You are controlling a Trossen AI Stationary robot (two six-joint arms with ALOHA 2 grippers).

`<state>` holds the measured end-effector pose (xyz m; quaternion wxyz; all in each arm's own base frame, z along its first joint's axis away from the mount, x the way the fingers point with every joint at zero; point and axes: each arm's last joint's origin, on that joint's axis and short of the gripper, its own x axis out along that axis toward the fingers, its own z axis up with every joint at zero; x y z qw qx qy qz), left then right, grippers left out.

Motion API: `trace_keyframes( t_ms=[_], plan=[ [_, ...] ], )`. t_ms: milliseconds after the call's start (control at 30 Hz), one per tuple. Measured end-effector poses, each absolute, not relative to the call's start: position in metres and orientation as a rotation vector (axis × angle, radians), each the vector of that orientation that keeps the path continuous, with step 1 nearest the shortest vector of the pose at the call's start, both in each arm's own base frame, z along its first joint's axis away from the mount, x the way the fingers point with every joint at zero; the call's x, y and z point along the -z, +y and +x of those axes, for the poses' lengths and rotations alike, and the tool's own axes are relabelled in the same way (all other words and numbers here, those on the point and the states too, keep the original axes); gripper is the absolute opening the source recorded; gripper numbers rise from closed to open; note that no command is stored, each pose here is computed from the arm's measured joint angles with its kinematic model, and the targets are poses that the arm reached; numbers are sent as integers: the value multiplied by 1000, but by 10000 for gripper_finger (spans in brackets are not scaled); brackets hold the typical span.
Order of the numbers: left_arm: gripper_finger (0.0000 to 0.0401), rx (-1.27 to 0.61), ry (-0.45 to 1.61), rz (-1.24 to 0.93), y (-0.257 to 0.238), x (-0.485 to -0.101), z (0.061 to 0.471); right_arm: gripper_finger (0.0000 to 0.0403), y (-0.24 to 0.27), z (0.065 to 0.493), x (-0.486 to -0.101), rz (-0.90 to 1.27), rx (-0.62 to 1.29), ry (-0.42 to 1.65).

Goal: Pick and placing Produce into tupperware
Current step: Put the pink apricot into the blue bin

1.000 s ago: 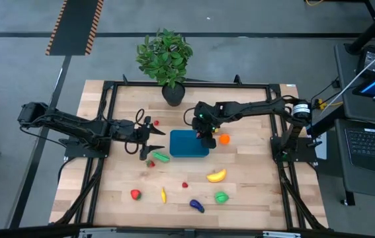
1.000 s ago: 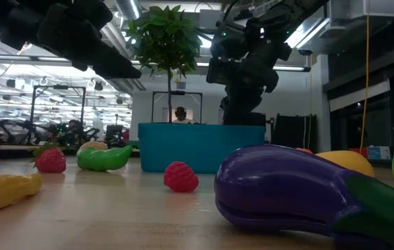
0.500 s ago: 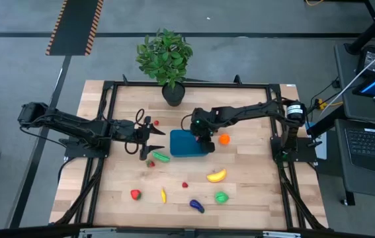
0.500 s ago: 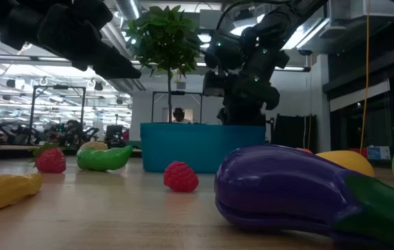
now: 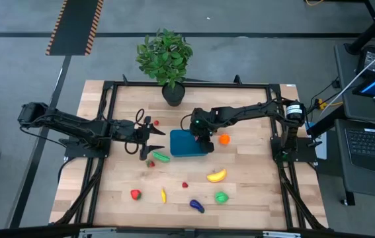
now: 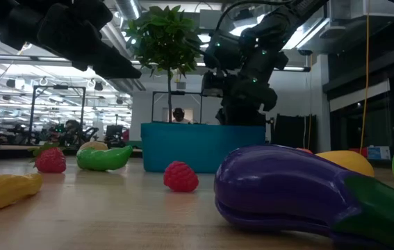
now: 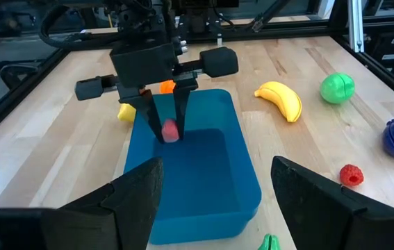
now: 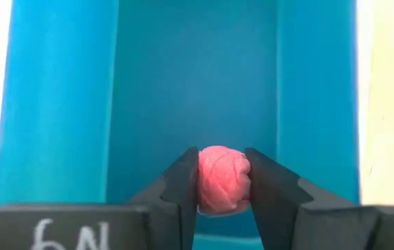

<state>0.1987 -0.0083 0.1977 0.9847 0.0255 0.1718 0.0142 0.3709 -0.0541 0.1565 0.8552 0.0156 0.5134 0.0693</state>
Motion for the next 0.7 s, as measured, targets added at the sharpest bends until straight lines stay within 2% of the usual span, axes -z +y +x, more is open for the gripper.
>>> trace_keyframes(
  t_ms=[400,533,700],
  plan=[
    [261,-28,345,51,-8,-198,199,115,-54,370,-156,36,-151,1094],
    [261,-28,345,51,-8,-198,199,137,-54,369,-156,42,-149,1100],
    [261,-28,345,51,-8,-198,199,187,-54,369,-155,38,-153,1102]
  ],
)
